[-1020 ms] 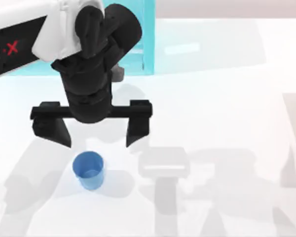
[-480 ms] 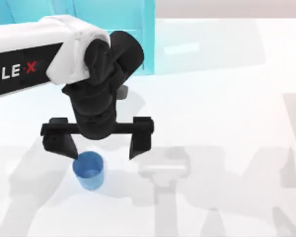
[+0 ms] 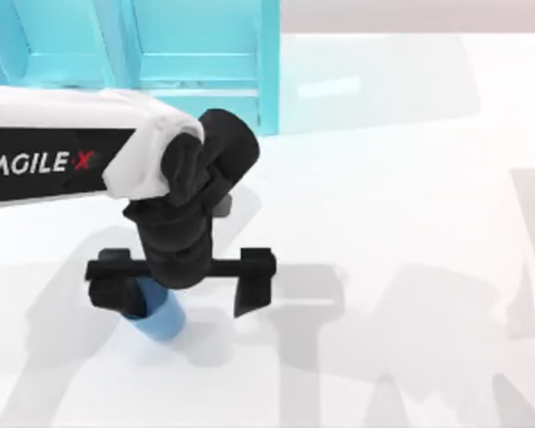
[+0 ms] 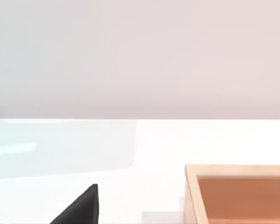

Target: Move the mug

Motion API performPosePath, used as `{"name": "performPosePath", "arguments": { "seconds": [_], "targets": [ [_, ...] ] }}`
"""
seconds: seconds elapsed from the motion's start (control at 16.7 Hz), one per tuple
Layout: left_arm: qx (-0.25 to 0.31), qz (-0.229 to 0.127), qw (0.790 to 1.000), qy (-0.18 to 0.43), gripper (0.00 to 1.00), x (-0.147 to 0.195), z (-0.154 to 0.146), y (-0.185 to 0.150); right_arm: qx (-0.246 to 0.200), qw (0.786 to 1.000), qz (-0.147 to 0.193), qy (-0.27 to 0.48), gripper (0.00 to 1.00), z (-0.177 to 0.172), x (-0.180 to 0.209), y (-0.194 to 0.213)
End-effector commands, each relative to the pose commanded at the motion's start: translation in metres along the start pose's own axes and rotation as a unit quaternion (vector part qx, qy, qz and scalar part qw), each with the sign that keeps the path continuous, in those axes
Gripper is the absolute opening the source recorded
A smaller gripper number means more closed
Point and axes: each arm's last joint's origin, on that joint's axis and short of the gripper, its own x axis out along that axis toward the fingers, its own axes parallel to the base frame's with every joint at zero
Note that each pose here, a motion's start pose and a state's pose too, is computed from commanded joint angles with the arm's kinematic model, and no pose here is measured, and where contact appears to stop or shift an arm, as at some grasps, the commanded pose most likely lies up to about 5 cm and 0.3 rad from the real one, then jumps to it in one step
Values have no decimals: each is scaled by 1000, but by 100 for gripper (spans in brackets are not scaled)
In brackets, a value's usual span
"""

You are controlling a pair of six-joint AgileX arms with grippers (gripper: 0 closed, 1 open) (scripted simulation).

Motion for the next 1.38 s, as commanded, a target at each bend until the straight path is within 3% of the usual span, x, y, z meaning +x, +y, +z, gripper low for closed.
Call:
{"name": "performPosePath", "arguments": {
  "seconds": [0.12,0.9,1.38],
  "targets": [
    [0,0,1000,0,100,0,0,0,0,1000,0,0,100,0,0,0],
    [0,0,1000,0,2,0,0,0,0,1000,0,0,100,0,0,0],
    [0,0,1000,0,0,0,0,0,0,1000,0,0,100,0,0,0]
  ]
}}
